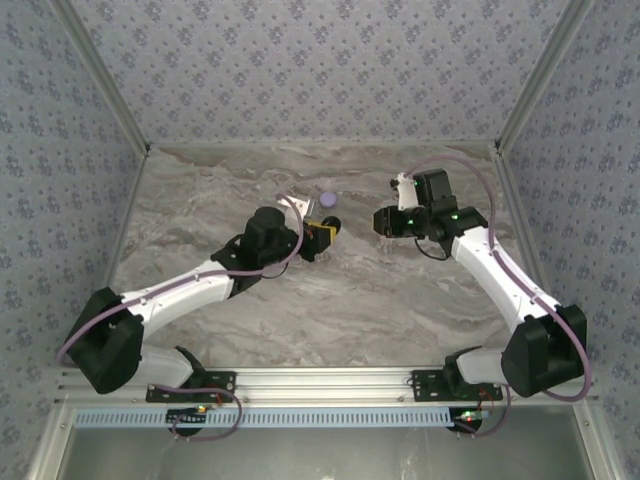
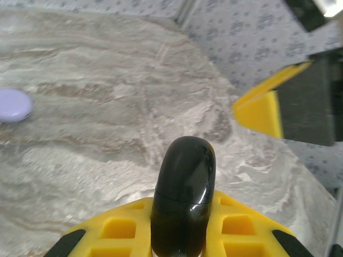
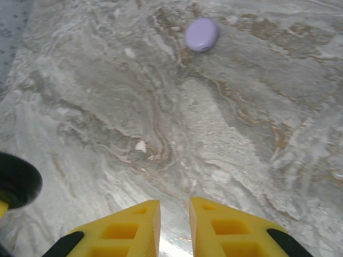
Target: Insert wireless bluetooth earbuds into charging case
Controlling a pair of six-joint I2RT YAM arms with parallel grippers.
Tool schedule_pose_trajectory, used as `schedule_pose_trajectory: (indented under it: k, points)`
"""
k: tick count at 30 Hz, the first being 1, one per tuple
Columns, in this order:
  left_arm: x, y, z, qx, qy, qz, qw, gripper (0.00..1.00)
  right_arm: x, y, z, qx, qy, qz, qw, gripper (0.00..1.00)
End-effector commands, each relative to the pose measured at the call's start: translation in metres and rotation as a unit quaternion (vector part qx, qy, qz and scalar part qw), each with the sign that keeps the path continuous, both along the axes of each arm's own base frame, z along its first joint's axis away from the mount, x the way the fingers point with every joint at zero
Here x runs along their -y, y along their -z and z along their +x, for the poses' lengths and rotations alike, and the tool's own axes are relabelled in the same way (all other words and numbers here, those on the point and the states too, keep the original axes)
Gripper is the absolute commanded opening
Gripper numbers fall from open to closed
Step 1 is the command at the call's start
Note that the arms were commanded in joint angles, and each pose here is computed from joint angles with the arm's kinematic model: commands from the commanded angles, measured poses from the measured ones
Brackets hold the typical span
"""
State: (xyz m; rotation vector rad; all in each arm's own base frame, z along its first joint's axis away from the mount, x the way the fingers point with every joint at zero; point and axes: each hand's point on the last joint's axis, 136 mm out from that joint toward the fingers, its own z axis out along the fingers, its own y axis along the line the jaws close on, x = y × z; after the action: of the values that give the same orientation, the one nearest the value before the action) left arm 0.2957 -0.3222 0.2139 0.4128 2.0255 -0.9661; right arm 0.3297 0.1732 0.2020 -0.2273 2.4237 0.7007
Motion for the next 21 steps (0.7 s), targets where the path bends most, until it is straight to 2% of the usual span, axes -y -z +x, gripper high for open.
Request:
schedule_pose_trajectory:
  k: [1, 4, 10, 21]
  points:
    - [-0.015, 0.03, 0.014, -0.083, -0.049, 0.05, 0.994, 0.18, 0.015, 0.009, -0.008, -0.017, 0.03, -0.022, 0.999, 0.22]
    - [-0.015, 0.05, 0.02, -0.135, -0.056, 0.067, 0.987, 0.18, 0.018, 0.012, -0.011, -0.02, 0.033, -0.022, 0.999, 0.22]
    - [-0.002, 0.085, 0.027, -0.207, -0.046, 0.061, 0.975, 0.18, 0.021, 0.016, -0.015, -0.026, 0.035, -0.023, 0.999, 0.23]
    - [0.022, 0.131, 0.043, -0.278, -0.039, 0.05, 0.959, 0.17, 0.021, 0.024, -0.024, -0.039, 0.035, -0.017, 0.998, 0.25]
